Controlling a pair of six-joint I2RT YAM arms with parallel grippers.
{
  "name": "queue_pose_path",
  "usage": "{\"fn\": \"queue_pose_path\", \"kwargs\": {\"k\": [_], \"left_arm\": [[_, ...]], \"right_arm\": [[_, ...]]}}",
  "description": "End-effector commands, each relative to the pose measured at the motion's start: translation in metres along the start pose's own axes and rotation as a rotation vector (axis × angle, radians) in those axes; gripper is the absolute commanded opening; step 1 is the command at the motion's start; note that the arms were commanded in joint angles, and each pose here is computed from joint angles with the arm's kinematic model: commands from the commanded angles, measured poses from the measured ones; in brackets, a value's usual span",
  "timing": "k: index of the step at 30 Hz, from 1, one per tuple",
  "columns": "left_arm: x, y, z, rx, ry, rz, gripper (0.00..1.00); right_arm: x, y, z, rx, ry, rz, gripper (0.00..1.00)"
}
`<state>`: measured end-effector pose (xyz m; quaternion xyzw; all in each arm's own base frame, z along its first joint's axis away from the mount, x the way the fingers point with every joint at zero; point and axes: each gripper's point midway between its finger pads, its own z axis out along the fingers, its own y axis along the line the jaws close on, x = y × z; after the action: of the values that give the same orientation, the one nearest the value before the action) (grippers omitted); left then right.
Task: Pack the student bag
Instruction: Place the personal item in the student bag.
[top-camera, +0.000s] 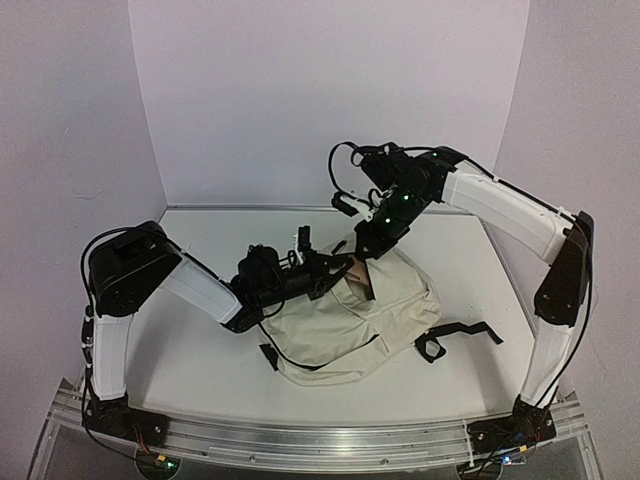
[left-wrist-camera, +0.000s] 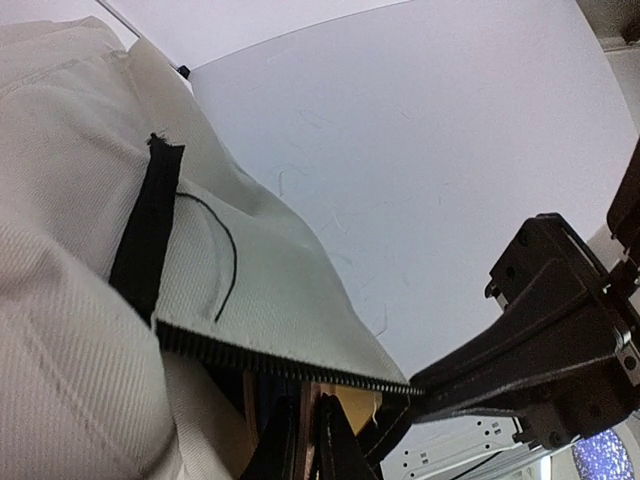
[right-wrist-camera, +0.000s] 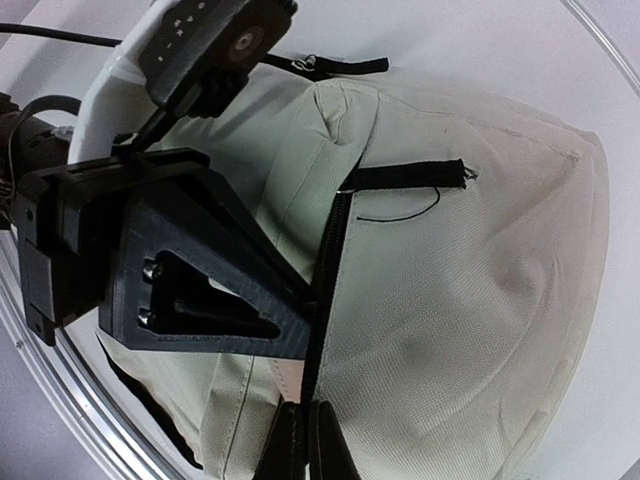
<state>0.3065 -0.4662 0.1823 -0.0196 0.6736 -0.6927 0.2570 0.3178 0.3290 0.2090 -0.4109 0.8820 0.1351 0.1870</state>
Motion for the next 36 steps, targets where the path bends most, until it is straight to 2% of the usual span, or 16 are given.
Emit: {"fn": "queue_pose_path", "kwargs": {"k": [1, 5, 9, 11, 13, 16, 24, 28, 36], "left_arm": [[-0.015, -0.044, 0.025, 0.136, -0.024, 0.059, 0.00], [-0.025, -0.027, 0.038, 0.052, -0.043, 0.062, 0.00], [-0.043, 0.003, 0.030, -0.115, -0.073, 0.031, 0.02], [-0.045, 0.008, 0.026, -0.169, -0.067, 0.043, 0.10], [-0.042, 0.007, 0.024, -0.200, -0.045, 0.066, 0.22], [-0.038, -0.003, 0.019, -0.188, -0.024, 0.079, 0.35], [-0.023, -0.013, -0.001, -0.231, -0.031, 0.106, 0.46], [-0.012, -0.007, -0.005, -0.260, -0.021, 0.096, 0.46], [0.013, -0.002, 0.010, -0.249, 0.044, 0.086, 0.26]], "right_arm": [[-0.019, 0.014, -0.013, -0.067, -0.085, -0.005, 0.00], [-0.013, 0.015, -0.011, -0.073, -0.070, 0.000, 0.00], [-0.009, 0.014, -0.010, -0.068, -0.063, 0.001, 0.00], [-0.009, 0.013, -0.011, -0.062, -0.067, 0.001, 0.00], [-0.009, 0.011, -0.012, -0.052, -0.067, 0.000, 0.00], [-0.009, 0.008, -0.011, -0.035, -0.067, -0.002, 0.00], [-0.008, 0.006, -0.007, -0.024, -0.059, -0.001, 0.00], [-0.009, 0.007, -0.005, -0.028, -0.059, -0.001, 0.00], [-0.010, 0.008, -0.006, -0.036, -0.061, -0.011, 0.00]]}}
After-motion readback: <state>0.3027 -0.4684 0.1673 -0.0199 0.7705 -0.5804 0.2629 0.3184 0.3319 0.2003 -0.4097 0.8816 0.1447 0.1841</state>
